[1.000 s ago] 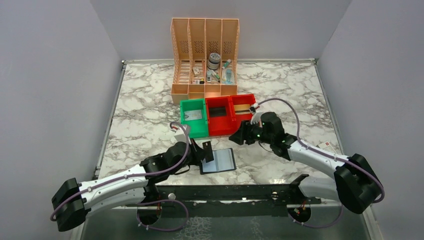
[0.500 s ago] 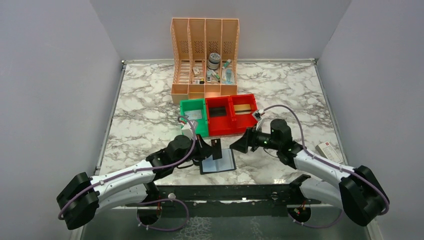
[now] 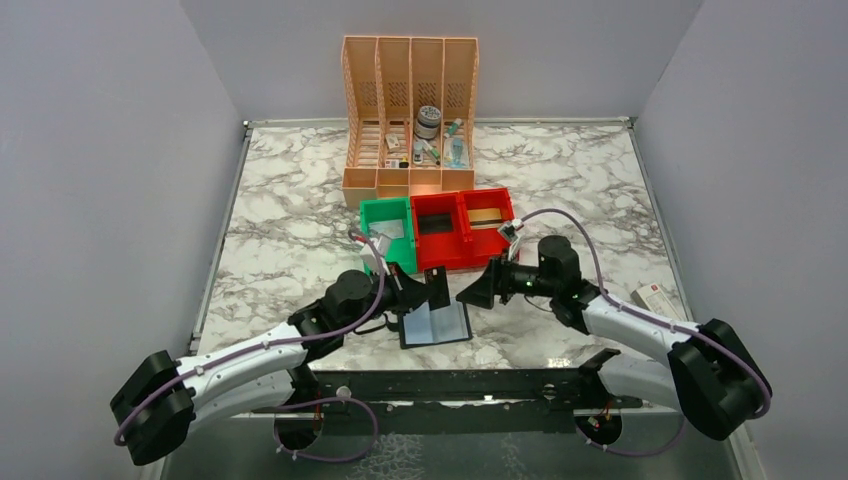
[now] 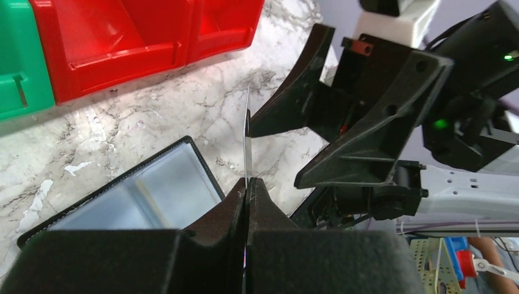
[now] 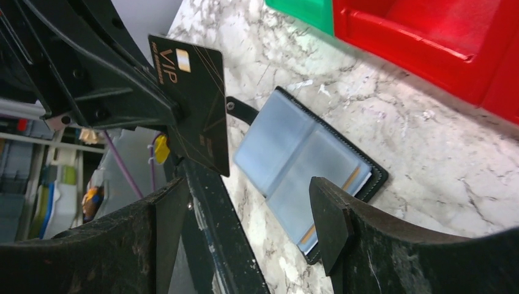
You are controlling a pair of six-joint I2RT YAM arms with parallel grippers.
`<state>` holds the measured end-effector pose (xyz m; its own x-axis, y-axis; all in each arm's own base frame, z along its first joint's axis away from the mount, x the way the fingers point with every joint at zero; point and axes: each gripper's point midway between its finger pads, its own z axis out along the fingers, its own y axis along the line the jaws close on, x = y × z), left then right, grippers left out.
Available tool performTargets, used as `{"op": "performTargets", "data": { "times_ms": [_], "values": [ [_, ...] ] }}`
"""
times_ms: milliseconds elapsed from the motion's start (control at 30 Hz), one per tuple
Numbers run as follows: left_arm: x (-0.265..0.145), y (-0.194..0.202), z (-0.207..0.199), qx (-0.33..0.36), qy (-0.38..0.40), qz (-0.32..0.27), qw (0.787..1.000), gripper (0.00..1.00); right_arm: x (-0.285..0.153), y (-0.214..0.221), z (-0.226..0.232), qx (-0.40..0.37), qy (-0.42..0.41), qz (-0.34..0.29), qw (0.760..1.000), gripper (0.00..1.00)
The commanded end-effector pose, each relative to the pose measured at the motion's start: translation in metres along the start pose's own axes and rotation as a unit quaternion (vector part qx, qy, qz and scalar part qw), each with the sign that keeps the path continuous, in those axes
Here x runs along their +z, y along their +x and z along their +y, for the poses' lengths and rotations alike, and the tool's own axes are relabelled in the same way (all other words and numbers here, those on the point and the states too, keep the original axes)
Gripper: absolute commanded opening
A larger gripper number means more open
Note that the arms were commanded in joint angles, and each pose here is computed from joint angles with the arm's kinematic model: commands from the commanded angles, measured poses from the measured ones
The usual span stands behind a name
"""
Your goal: Take the credit cards out of the card holder
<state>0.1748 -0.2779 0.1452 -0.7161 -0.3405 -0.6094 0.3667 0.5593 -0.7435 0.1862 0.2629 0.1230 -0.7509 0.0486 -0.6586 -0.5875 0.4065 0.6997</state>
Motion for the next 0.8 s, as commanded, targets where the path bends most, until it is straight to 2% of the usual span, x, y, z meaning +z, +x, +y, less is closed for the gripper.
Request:
{"op": "performTargets", "data": {
  "times_ms": [0,233,333,533,633,767],
  "values": [
    [-0.005,-0.019,-0.005,-0.011,0.028,-0.055,0.998,0.0,0.005,-0.012,0.024,-0.027,-0.071,0.006,0.997,0.74],
    [-0.01,-0.023,-0.014,0.002,0.054,-0.058,0.997,0.0,0.009,-0.023,0.033,-0.032,-0.101,0.018,0.994,0.74],
    [-0.015,-0.028,-0.011,0.029,0.061,-0.066,0.996,0.0,0.006,-0.025,0.035,-0.014,-0.129,0.03,0.991,0.74],
    [-0.014,-0.029,-0.029,0.048,0.128,-0.011,0.991,0.0,0.012,-0.031,0.033,-0.013,-0.145,0.027,0.989,0.75],
    [-0.012,-0.027,-0.033,0.036,0.151,-0.002,0.988,0.0,0.012,-0.033,0.043,-0.008,-0.181,0.03,0.983,0.74],
    [-0.013,-0.027,-0.039,0.023,0.175,-0.006,0.984,0.0,0.012,-0.037,0.046,-0.012,-0.186,0.028,0.982,0.74]
  ]
}}
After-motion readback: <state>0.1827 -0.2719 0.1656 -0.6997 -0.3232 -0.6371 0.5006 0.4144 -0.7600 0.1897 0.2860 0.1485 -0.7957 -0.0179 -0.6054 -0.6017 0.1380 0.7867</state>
